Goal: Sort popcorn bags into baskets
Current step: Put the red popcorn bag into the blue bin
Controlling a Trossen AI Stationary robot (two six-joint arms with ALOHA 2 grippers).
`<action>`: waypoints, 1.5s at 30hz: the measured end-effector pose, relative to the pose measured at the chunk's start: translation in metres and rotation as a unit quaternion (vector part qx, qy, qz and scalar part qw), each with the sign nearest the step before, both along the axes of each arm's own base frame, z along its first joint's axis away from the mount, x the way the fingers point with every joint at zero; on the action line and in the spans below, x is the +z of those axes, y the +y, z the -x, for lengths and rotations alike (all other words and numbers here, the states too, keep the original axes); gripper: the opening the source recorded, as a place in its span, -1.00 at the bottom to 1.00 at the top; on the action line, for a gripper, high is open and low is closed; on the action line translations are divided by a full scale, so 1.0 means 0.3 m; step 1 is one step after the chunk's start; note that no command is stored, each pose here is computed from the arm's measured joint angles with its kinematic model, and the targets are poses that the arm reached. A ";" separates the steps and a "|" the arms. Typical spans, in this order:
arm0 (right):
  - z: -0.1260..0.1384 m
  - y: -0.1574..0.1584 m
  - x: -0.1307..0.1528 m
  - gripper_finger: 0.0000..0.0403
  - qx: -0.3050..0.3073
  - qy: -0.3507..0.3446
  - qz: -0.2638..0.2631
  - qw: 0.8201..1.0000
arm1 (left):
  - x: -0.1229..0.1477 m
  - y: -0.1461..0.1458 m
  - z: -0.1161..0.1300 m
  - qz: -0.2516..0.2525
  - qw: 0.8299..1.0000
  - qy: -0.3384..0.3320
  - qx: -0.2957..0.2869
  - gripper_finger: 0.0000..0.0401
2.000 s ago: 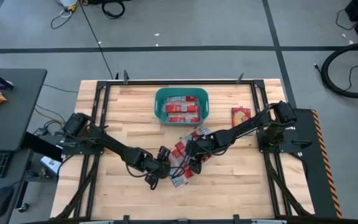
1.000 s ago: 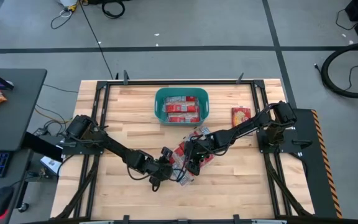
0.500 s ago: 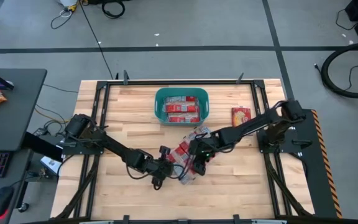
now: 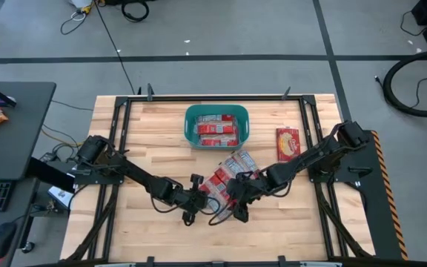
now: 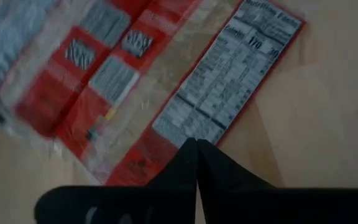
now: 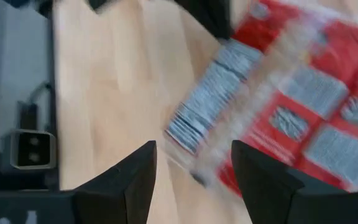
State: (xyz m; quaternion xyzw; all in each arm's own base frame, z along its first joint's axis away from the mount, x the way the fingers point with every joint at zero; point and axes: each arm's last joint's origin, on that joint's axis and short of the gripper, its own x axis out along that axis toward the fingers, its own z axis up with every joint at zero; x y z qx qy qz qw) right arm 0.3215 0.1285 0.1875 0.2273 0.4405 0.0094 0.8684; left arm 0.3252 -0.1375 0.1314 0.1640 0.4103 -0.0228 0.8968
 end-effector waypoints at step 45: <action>-0.008 0.084 -0.244 -0.70 0.264 0.013 0.299 0.917 | 0.194 0.217 -0.011 0.328 0.927 0.075 0.169 -0.94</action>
